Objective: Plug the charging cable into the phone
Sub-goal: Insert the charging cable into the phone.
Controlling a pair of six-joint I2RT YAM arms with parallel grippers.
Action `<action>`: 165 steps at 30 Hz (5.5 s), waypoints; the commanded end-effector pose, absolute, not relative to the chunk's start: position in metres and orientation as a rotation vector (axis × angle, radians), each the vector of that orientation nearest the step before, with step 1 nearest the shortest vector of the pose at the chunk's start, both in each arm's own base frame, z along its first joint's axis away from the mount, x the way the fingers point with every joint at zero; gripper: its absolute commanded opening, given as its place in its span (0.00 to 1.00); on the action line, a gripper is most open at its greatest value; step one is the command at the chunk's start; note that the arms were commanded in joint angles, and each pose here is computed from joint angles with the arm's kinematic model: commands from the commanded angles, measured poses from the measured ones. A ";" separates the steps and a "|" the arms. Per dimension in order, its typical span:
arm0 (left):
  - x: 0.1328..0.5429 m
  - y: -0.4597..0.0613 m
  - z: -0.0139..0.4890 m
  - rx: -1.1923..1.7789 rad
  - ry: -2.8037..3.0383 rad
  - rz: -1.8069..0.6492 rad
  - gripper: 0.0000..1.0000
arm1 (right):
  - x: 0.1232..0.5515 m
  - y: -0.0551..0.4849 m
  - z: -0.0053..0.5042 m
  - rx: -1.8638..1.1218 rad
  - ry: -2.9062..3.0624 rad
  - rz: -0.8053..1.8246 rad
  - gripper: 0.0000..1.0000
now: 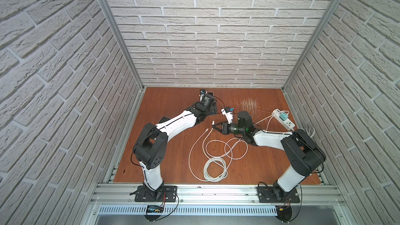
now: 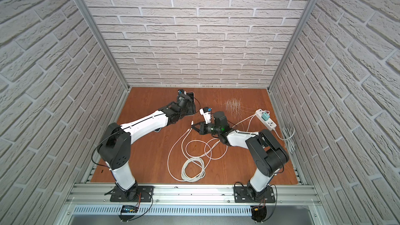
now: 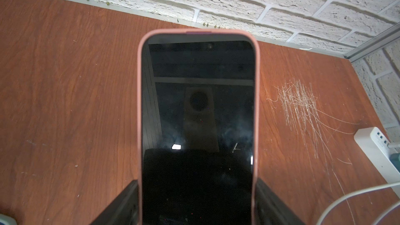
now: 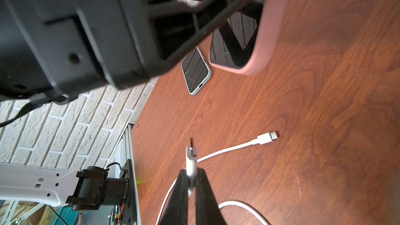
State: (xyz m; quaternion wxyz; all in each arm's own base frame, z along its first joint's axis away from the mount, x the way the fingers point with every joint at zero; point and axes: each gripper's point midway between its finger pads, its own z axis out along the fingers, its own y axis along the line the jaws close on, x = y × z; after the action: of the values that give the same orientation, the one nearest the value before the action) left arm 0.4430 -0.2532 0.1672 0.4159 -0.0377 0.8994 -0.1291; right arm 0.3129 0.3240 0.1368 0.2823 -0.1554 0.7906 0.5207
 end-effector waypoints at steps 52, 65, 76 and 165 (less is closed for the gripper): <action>0.446 -0.276 0.226 -0.054 2.103 -0.395 0.47 | 0.359 0.337 0.147 -0.414 2.050 1.428 0.03; 0.444 -0.278 0.225 -0.044 2.101 -0.410 0.47 | 0.366 0.336 0.146 -0.403 2.050 1.429 0.03; 0.444 -0.280 0.226 -0.037 2.100 -0.419 0.47 | 0.368 0.334 0.146 -0.383 2.050 1.432 0.03; 0.406 -0.307 0.185 0.135 2.238 -0.470 0.47 | 0.379 0.304 0.159 -0.280 1.958 1.472 0.03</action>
State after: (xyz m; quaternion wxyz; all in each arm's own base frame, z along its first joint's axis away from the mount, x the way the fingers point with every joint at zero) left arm 0.4252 -0.2959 0.1756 0.4227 0.0371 0.8907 -0.1629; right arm 0.3535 0.3157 0.1276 0.2519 -0.1123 0.7781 0.5643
